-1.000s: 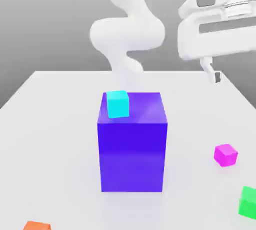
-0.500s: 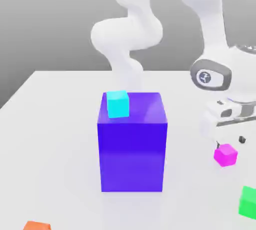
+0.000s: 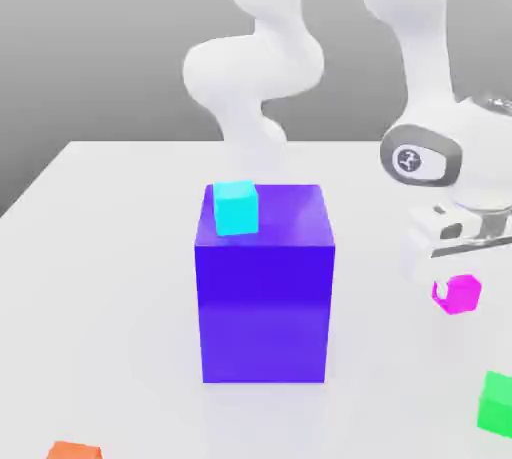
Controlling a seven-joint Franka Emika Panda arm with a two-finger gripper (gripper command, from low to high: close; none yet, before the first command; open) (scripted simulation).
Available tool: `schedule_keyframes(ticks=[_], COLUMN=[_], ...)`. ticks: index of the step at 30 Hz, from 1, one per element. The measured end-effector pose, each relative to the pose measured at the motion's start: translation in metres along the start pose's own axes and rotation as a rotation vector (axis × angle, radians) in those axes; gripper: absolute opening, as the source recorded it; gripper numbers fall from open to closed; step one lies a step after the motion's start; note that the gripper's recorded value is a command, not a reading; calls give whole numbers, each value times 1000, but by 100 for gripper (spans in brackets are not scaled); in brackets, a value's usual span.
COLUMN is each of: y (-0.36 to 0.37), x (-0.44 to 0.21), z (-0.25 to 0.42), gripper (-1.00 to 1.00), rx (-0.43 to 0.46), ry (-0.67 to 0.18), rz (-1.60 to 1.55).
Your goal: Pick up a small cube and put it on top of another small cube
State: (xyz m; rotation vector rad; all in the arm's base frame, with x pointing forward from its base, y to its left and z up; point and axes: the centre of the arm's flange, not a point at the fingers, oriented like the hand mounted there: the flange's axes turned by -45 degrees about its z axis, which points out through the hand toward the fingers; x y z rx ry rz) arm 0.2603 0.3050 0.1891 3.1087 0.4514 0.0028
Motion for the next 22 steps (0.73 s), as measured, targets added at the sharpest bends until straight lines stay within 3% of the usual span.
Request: schedule_keyframes(ticks=[12,16,17,22], y=[40,49,50,50], x=[151,169,169,169], z=[-48,-14,0,0], gripper=[-100,-100,100,100], rx=[1,2,2,2], ry=[-2,-1,-1,-1], rz=[-67,-71,-72,-72])
